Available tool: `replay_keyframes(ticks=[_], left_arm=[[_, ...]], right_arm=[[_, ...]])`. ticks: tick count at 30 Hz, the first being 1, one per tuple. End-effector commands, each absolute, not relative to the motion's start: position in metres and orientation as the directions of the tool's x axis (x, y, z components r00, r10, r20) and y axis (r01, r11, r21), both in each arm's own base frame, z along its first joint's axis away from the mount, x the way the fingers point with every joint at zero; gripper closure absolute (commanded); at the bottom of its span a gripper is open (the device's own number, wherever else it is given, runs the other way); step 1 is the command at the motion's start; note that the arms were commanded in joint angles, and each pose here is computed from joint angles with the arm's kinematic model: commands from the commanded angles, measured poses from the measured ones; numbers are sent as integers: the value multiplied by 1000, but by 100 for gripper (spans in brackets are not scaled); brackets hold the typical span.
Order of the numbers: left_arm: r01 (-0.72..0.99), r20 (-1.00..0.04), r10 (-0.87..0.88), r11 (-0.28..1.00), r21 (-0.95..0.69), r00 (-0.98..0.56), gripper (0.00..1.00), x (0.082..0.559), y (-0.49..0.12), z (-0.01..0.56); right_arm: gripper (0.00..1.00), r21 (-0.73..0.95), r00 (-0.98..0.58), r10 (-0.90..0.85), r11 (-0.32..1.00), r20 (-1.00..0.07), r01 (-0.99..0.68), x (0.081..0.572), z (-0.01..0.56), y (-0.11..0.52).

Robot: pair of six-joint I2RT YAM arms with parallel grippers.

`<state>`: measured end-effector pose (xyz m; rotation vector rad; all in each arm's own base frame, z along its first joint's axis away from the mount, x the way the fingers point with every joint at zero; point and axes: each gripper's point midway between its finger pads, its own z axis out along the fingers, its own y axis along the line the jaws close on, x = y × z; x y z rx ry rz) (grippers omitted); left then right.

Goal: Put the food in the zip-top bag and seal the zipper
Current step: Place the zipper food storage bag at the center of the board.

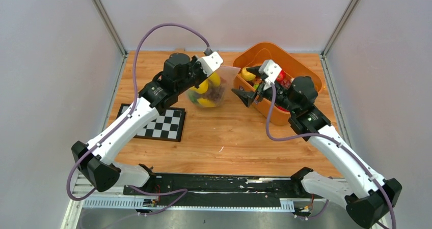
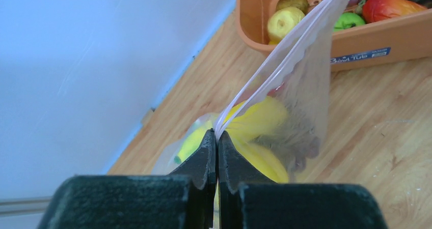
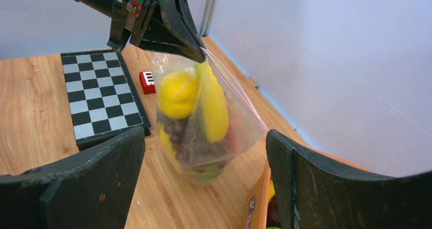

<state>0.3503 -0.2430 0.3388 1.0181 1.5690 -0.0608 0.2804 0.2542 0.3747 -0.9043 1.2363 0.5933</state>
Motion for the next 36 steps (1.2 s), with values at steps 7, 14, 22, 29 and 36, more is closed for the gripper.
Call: replay_keyframes(ticks=[7,14,22,29,36], left_arm=[[815,-898,434,494,303,71,100,273,-274,273],[900,-907,419,409,148,-41,100,217,-296,222],[945,-898,434,319,73,-77,100,169,-310,194],[940,-868,466,341,-5,-174,100,142,-313,128],[935,-868,438,347,-77,-234,100,120,-324,78]], right_arm=[[13,-109,114,-32,621,-993,-776,257,334,226],[13,-54,65,-9,665,-998,-744,250,316,212],[13,18,-3,20,786,-1000,-619,263,295,187],[13,85,-86,44,826,-995,-557,274,275,182],[13,138,-125,84,836,-989,-531,279,267,182]])
